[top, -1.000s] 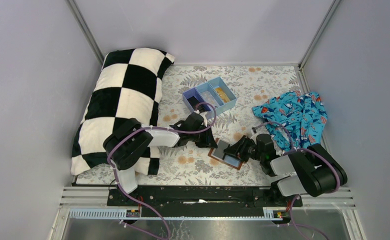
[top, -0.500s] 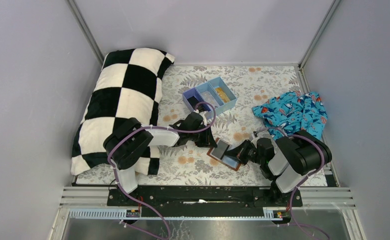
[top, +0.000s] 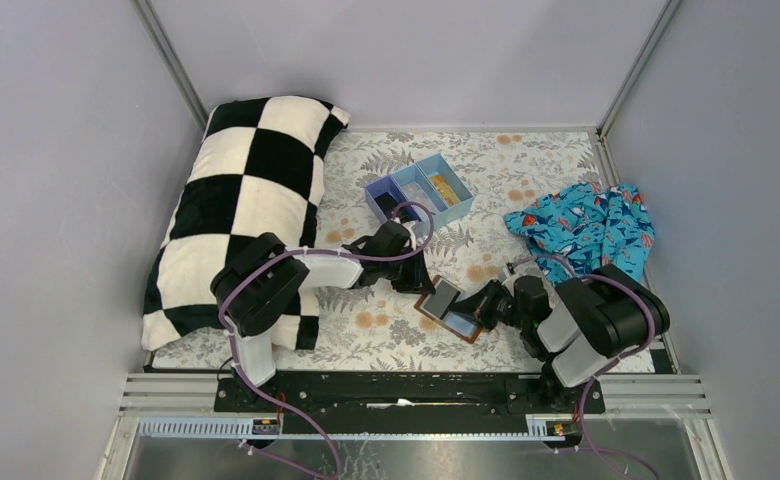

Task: Take the credit cards out of the card holder
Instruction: Remove the credit card from the card holder.

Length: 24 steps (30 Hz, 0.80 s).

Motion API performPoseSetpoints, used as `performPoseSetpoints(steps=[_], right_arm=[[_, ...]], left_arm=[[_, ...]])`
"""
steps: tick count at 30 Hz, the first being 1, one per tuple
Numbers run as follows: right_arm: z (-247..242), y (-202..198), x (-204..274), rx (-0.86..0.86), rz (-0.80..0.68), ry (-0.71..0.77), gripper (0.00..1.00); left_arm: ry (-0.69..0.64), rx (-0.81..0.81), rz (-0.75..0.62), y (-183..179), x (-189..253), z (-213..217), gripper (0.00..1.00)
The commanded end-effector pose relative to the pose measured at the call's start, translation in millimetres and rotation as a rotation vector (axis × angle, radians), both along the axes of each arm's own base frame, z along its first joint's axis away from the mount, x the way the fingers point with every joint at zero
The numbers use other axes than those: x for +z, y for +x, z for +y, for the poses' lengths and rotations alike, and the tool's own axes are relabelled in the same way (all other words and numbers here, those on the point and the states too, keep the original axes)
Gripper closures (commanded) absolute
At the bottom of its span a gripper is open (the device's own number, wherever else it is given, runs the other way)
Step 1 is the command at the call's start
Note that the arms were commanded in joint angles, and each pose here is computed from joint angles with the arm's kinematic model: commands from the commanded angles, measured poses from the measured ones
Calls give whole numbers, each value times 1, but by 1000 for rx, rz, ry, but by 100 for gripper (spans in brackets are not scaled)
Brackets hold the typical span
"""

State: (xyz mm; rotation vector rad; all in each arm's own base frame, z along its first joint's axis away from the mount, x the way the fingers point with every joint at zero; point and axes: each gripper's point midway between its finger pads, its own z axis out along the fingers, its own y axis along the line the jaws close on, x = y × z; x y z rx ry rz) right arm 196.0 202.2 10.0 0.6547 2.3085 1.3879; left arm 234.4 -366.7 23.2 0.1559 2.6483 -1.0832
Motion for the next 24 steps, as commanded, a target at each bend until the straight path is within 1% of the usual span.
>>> performPoseSetpoints(steps=[1, 6, 10, 15, 24], right_arm=[[-13, -30, -25, 34, 83, -101, 100], [-21, -31, -28, 52, 74, -193, 100], [-26, -21, -18, 48, 25, -249, 100], [-29, -17, -10, 56, -6, -290, 100], [-36, -27, -11, 43, 13, -310, 100]], left_arm=[[199, 24, 70, -14, -54, 33, 74], [205, 22, 63, -12, -56, 33, 74], [221, 18, 83, -15, -61, 35, 75], [212, 13, 87, -15, -62, 32, 75], [213, 17, 89, -16, -62, 33, 75]])
